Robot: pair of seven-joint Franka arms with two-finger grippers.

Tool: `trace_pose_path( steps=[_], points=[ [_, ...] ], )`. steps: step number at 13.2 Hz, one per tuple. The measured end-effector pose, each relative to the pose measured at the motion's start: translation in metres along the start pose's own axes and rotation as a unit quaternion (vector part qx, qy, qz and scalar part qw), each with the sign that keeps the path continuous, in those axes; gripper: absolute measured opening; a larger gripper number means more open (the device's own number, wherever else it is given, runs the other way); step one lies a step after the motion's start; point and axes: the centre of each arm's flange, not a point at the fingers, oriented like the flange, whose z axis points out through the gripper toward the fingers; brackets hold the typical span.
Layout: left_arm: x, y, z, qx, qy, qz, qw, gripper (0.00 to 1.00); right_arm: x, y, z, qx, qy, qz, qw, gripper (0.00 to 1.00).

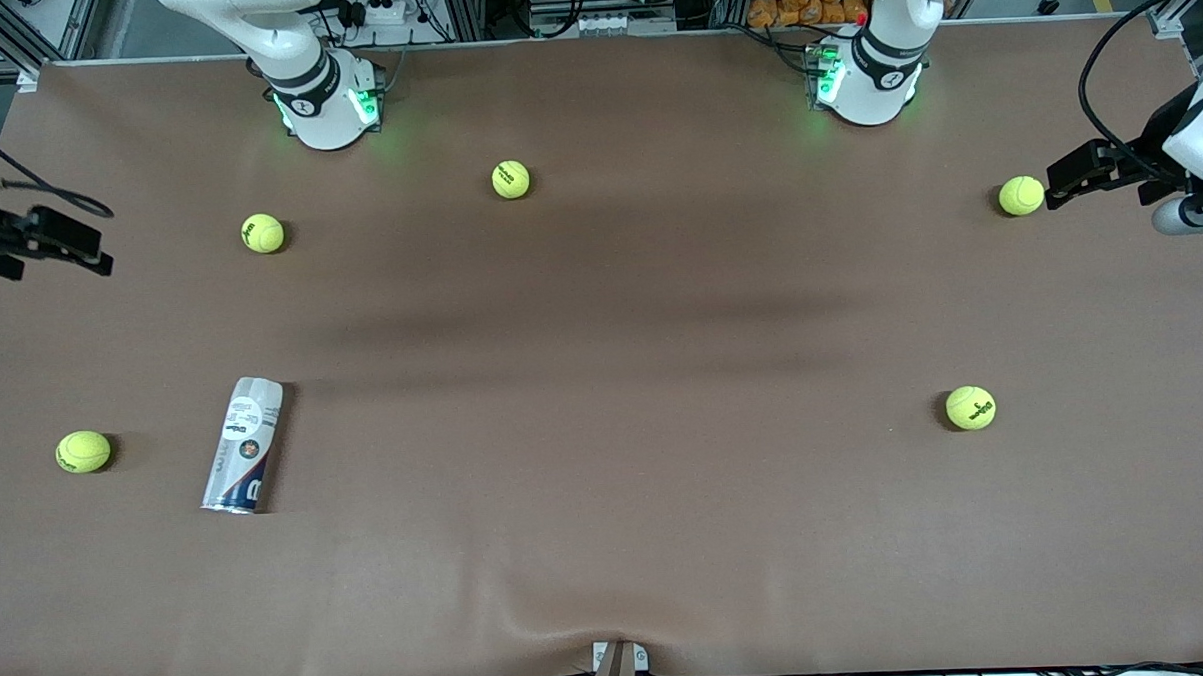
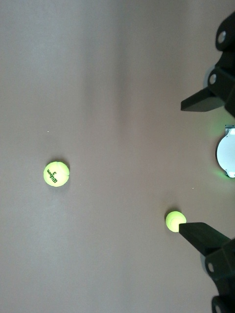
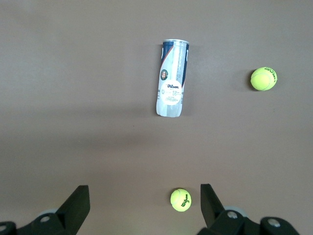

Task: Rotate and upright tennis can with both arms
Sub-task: 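Reach the right gripper down over the lying Wilson can, then close the right gripper around the can's body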

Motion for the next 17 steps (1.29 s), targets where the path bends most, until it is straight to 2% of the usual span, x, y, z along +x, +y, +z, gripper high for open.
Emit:
trace_pose_path(
  steps=[5,8,13,17],
  points=[
    [0.0,0.0,0.0,0.0,0.001,0.0,1.0,1.0,0.025,0.005,0.039,-0.001,-0.018,0.004,1.0,1.0],
    [0.0,-0.001,0.001,0.0,0.001,-0.001,1.0,1.0,0.037,0.006,0.067,-0.001,-0.039,0.005,0.999,1.0],
    [0.001,-0.001,0.001,0.0,0.0,-0.001,1.0,1.0,0.08,0.003,0.172,0.0,-0.089,0.003,0.996,1.0],
    [0.001,-0.001,0.002,0.0,0.0,-0.001,1.0,1.0,0.108,0.005,0.254,-0.001,-0.105,0.004,0.994,1.0]
  ],
)
